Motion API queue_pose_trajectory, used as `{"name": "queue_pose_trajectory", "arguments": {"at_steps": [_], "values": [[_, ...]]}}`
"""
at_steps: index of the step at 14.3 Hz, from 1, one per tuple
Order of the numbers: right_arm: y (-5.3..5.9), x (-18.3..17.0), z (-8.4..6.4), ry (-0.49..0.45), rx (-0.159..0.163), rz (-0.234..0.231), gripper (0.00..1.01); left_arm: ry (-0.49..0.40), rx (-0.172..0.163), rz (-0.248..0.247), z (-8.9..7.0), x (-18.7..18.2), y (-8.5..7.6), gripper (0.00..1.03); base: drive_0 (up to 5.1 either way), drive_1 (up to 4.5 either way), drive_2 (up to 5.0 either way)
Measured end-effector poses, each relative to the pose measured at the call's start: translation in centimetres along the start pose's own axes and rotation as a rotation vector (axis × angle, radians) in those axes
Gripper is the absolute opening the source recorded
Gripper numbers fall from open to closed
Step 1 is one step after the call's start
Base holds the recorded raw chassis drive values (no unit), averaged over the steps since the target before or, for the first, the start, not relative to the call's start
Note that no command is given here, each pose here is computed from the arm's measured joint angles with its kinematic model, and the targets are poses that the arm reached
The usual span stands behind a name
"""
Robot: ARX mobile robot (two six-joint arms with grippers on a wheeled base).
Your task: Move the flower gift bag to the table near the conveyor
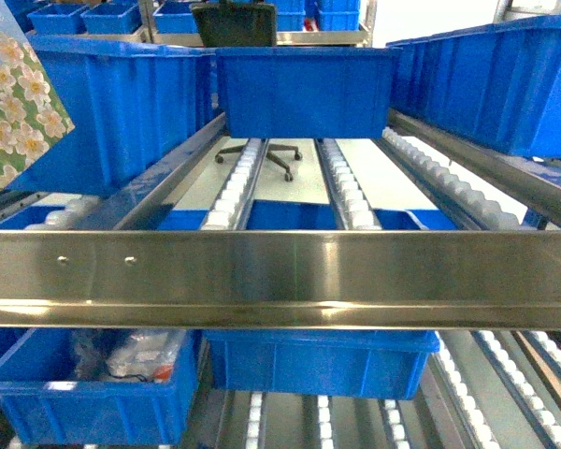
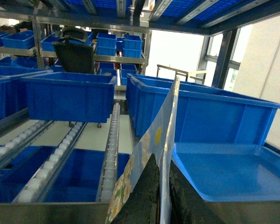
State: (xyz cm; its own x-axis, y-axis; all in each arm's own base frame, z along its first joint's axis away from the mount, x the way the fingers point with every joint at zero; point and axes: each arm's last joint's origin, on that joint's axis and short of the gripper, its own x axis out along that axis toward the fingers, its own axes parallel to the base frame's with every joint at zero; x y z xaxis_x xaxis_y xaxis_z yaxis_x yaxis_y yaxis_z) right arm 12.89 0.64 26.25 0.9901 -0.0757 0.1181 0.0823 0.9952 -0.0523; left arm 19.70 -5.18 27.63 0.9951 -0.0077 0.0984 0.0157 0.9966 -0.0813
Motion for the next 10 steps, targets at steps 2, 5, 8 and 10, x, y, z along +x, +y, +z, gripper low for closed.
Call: {"name": "queue_pose_trajectory", "arguments": {"at_steps": [2, 5, 8, 10], "values": [[0.00, 0.00, -0.01, 0.001, 0.000, 0.000, 0.03, 0.003, 0.001, 0.000, -0.04, 0.02, 0.00, 0.02, -4.2, -0.28, 4.4], [0.00, 0.00, 0.00, 0.000, 0.000, 0.000, 0.03, 0.002, 0.001, 0.000, -0.03, 0.02, 0.00, 0.02, -4.3, -0.22, 4.4], [0.00, -0.01, 0.01, -0.001, 0.000, 0.000, 0.03, 0.000, 0.000, 0.000, 0.00, 0.01, 0.00, 0.02, -4.4, -0.26, 4.3], [0.00, -0.01, 0.02, -0.002, 0.000, 0.000, 0.03, -0.001, -0.001, -0.002, 0.01, 0.00, -0.03, 0.02, -4.2, -0.10, 4.4]]}}
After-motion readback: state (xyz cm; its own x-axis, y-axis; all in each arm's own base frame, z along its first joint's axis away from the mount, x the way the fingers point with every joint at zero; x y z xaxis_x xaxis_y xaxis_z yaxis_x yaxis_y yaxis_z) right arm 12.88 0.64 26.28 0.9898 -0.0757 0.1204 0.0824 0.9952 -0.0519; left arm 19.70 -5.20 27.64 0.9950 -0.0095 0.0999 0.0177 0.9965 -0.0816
